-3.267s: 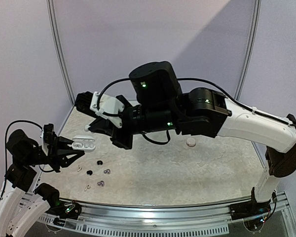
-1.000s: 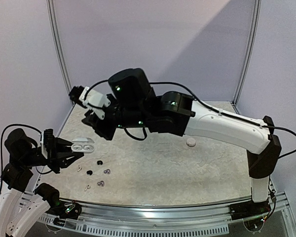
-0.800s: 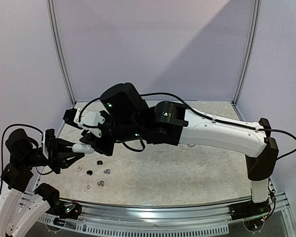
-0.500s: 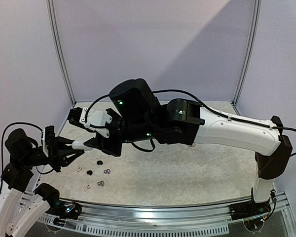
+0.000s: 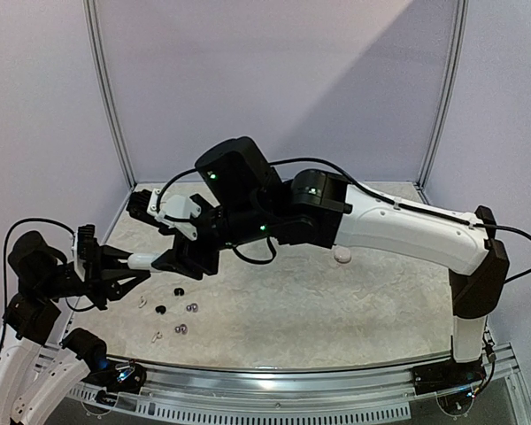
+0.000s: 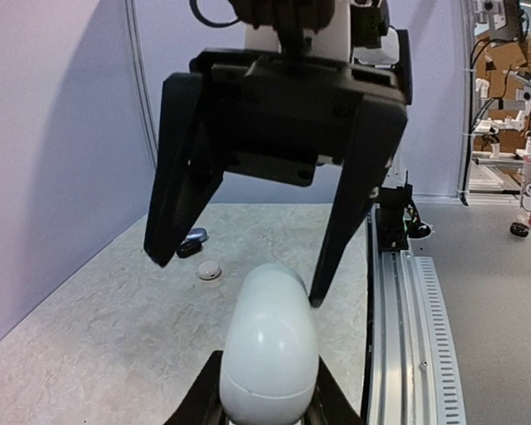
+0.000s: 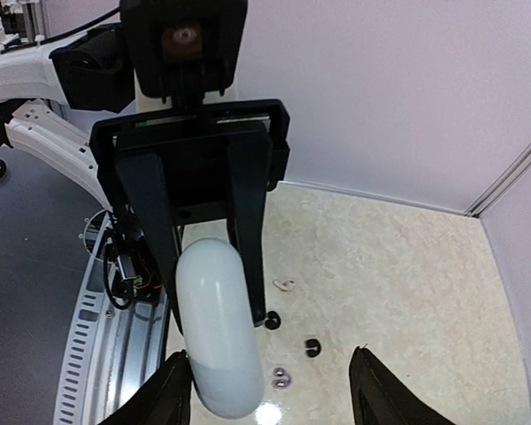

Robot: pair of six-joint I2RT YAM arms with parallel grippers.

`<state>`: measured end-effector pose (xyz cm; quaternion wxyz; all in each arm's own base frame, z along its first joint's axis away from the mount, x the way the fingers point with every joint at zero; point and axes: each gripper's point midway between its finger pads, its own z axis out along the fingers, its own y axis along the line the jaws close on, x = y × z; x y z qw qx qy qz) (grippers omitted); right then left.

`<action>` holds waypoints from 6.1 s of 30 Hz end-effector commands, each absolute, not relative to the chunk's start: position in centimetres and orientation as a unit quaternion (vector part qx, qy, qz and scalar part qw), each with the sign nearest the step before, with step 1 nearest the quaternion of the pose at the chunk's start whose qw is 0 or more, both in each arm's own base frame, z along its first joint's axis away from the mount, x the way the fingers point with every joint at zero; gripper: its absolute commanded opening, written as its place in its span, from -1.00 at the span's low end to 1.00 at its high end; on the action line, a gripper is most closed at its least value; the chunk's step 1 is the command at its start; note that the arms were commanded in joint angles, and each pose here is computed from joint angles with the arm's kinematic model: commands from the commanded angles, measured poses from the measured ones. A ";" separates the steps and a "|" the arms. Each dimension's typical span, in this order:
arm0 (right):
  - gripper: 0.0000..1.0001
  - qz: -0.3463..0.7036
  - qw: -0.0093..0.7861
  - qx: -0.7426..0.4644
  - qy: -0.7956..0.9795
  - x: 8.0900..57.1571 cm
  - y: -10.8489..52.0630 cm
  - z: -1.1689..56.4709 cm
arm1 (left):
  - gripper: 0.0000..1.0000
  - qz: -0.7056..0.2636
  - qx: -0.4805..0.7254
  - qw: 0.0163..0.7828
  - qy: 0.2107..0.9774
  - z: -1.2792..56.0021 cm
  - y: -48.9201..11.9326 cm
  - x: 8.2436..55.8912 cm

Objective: Insert the wireless bluetooth earbuds into the charging case
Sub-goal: Close the charging case with the earbuds at the center of the board, then pass from the left arm to the right, then place the charging case with the earbuds at the center of the board, then pick up the charging case from the center of the board, then pass from the right arm to the left

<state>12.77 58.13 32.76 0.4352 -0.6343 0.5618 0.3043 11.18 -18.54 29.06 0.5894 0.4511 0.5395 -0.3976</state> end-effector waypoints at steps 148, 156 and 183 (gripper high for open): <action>-0.44 0.025 0.608 -0.656 0.447 14.6 60.9 31.8 | 0.41 -0.515 0.208 0.489 0.672 30.2 -18.3 16.1; -0.46 0.035 0.607 -0.659 0.442 14.1 61.8 31.5 | -0.31 -0.518 0.221 0.488 0.667 30.4 -18.5 15.8; 0.50 0.474 0.357 -0.567 0.572 14.3 56.0 34.6 | -1.00 -0.503 0.345 0.519 0.600 31.7 -19.4 13.0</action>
